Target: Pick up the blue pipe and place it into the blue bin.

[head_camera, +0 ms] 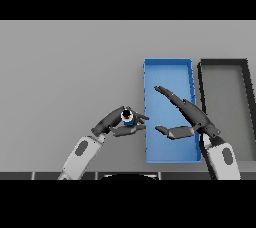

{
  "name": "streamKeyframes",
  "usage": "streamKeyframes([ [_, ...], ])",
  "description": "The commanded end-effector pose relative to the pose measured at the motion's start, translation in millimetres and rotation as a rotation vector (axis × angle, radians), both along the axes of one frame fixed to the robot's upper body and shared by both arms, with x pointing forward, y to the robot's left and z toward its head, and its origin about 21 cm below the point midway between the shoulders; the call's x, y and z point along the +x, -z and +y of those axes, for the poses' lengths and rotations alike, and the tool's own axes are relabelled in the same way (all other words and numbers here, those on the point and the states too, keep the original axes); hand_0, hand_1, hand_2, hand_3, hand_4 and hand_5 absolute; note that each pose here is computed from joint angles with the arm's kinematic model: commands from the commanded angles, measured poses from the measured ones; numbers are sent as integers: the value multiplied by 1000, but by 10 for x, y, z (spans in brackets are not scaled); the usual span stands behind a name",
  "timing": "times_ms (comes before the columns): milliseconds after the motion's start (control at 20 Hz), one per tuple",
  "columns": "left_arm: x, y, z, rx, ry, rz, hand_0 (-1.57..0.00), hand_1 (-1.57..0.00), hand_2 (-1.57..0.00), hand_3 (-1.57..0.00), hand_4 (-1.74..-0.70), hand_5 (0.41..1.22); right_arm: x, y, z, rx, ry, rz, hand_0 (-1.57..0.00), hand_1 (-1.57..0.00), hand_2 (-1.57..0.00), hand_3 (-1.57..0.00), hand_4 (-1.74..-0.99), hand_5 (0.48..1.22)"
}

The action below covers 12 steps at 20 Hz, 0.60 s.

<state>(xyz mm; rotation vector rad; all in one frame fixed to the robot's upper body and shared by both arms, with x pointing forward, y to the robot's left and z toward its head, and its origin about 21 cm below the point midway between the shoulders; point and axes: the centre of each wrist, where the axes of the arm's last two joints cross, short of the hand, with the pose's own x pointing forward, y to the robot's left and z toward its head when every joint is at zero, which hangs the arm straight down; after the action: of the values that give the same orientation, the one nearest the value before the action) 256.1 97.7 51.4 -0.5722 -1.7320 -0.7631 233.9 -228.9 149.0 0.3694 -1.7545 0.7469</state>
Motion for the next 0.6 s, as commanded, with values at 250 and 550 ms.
streamKeyframes([
  [250, 55, 13, -2, 9, 1, 2, -1571, -1571, -1571, -1571, -1467, 1221, 108, -229, 421, -84, -188, -23, 1, -1, -42, 1, -1300, 560],
  [550, 91, 22, -34, -5, 35, 28, -1571, -1571, -1571, -1571, -1467, 1221, 251, -355, 776, -146, -308, -37, -3, -10, -59, 1, -1232, 545],
])
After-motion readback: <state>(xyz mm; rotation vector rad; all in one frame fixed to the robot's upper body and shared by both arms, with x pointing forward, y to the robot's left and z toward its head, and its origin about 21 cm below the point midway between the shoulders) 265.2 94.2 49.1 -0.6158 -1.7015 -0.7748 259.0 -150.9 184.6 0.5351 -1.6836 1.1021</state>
